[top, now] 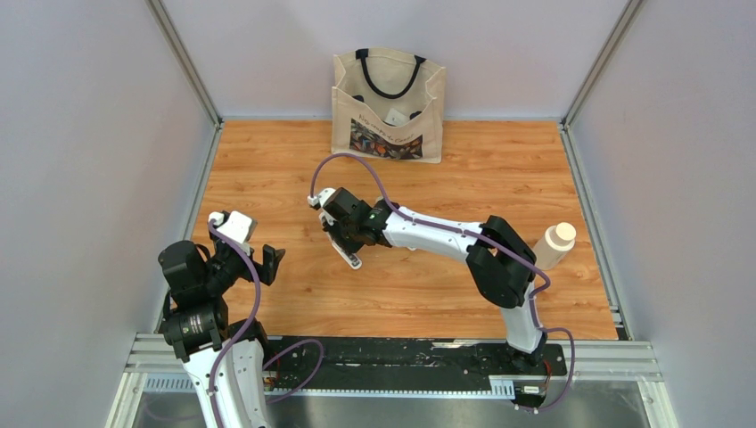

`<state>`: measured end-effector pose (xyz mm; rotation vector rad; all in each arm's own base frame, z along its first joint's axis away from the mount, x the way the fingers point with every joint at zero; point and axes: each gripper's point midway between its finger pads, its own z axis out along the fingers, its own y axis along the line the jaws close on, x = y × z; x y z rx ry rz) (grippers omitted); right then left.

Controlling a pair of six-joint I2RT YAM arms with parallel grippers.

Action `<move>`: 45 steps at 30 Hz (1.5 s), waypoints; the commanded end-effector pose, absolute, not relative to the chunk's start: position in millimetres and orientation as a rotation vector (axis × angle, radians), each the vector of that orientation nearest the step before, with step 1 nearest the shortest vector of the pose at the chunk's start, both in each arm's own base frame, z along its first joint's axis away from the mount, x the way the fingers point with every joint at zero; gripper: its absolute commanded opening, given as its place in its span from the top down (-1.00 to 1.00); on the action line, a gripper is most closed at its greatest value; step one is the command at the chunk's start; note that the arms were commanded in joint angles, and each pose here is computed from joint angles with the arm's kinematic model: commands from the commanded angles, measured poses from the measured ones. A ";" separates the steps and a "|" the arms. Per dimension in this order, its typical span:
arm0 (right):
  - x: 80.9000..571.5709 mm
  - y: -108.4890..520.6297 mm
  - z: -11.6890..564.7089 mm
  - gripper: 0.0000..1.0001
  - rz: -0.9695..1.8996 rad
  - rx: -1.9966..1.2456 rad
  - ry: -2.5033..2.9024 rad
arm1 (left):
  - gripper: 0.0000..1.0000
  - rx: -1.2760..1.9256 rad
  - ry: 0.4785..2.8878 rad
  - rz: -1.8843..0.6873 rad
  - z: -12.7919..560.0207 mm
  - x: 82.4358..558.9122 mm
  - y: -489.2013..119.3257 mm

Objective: Load the staples into the stapler

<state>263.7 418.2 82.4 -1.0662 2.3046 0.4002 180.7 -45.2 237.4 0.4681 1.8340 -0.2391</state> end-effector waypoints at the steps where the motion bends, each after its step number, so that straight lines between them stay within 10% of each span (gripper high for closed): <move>1: 260.2 428.0 91.9 0.69 0.443 -1.073 2.269 | -0.96 0.477 1.803 -0.225 242.7 182.4 -44.9; 45: 267.1 418.3 66.1 0.70 0.415 -1.066 2.347 | -0.96 0.480 1.805 -0.223 241.3 182.5 -44.4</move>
